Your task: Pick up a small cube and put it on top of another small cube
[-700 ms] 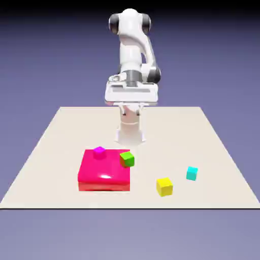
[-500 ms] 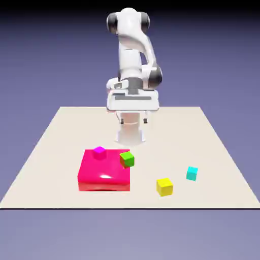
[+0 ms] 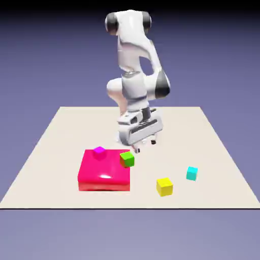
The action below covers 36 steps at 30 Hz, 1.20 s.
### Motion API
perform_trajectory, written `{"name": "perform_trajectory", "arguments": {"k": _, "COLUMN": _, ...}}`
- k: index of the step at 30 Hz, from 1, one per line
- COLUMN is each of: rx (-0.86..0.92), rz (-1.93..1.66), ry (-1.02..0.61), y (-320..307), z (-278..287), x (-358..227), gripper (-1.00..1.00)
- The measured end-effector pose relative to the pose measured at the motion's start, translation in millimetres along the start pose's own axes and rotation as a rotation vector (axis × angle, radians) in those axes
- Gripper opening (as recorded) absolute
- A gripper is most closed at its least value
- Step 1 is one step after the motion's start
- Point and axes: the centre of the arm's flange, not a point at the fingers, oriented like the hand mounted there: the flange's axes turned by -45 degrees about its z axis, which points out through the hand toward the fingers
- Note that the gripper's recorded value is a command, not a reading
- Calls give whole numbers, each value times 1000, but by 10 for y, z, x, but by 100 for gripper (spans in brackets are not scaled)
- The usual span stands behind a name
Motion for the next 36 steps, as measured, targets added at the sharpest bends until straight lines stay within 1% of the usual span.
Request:
{"name": "perform_trajectory", "arguments": {"k": 8, "rx": 227, "rz": -281, "ry": -69, "y": -68, "z": 537, "x": 167, "gripper": 0}}
{"name": "perform_trajectory", "arguments": {"k": 17, "rx": 477, "rz": -594, "ry": -62, "y": -217, "z": 1094, "x": 334, "gripper": 0}}
{"name": "perform_trajectory", "arguments": {"k": 26, "rx": 704, "rz": -906, "ry": 27, "y": -446, "z": 1594, "x": 511, "gripper": 0}}
{"name": "perform_trajectory", "arguments": {"k": 36, "rx": 914, "rz": -1250, "ry": 211, "y": -774, "z": 2082, "x": 724, "gripper": 0}}
